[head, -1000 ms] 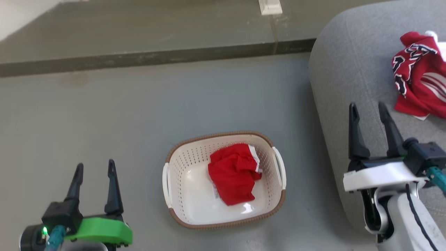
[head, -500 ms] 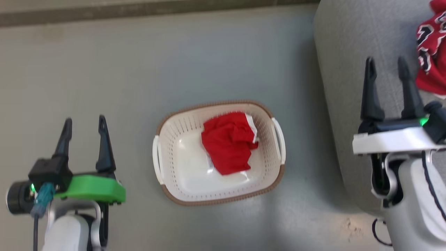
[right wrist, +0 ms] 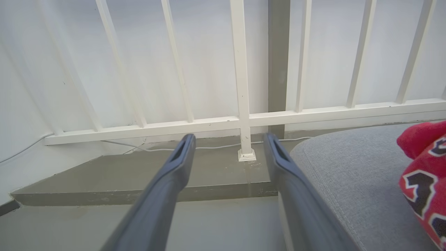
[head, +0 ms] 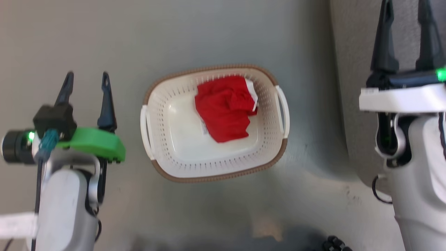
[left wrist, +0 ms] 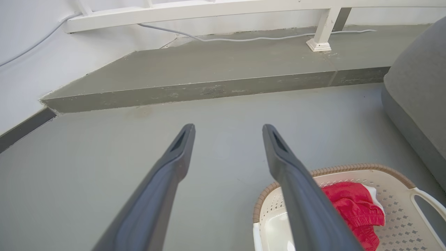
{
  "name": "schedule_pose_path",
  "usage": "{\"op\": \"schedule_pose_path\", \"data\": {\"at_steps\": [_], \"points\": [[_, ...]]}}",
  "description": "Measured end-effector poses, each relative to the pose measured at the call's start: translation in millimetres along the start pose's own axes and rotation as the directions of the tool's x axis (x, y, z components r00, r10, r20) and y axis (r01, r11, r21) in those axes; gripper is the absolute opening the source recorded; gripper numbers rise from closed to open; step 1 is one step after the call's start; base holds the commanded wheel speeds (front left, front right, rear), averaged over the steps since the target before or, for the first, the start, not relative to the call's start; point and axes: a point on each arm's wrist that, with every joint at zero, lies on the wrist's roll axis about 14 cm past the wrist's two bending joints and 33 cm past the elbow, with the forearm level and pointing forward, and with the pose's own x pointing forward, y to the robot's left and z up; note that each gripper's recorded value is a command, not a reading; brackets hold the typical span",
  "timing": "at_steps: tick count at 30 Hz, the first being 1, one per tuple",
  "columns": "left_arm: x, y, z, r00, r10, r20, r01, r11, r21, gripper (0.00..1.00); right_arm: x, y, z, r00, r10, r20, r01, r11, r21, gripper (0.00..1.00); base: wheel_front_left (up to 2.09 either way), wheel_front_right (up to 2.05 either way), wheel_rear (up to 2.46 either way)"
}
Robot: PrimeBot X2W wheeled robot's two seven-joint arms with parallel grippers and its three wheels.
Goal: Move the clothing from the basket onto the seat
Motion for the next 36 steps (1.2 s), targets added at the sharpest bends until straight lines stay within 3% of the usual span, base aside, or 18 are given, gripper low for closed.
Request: {"op": "schedule_pose_path", "data": {"at_steps": [14,23,36], "points": [[74.1,-41.5,-69.7,0.967,-0.198,-0.158,0.215,0.972,0.097,1.0,45.9,7.4,-36.2,0.999,0.037,0.017,-0.037,0.999,0.003,1.0,0.0,0.0,0.0],[79.2,-81.3,-128.5,0.898,-0.335,-0.283,0.369,0.926,0.074,1.0,45.6,-11.3,-57.9,1.0,0.004,-0.027,-0.005,0.999,-0.036,1.0,0.0,0.0,0.0],[65.7,-149.2,-189.0,0.738,-0.531,-0.417,0.608,0.79,0.07,1.0,46.7,-24.7,-58.4,1.0,-0.017,-0.026,0.015,0.997,-0.082,1.0,0.0,0.0,0.0]]}}
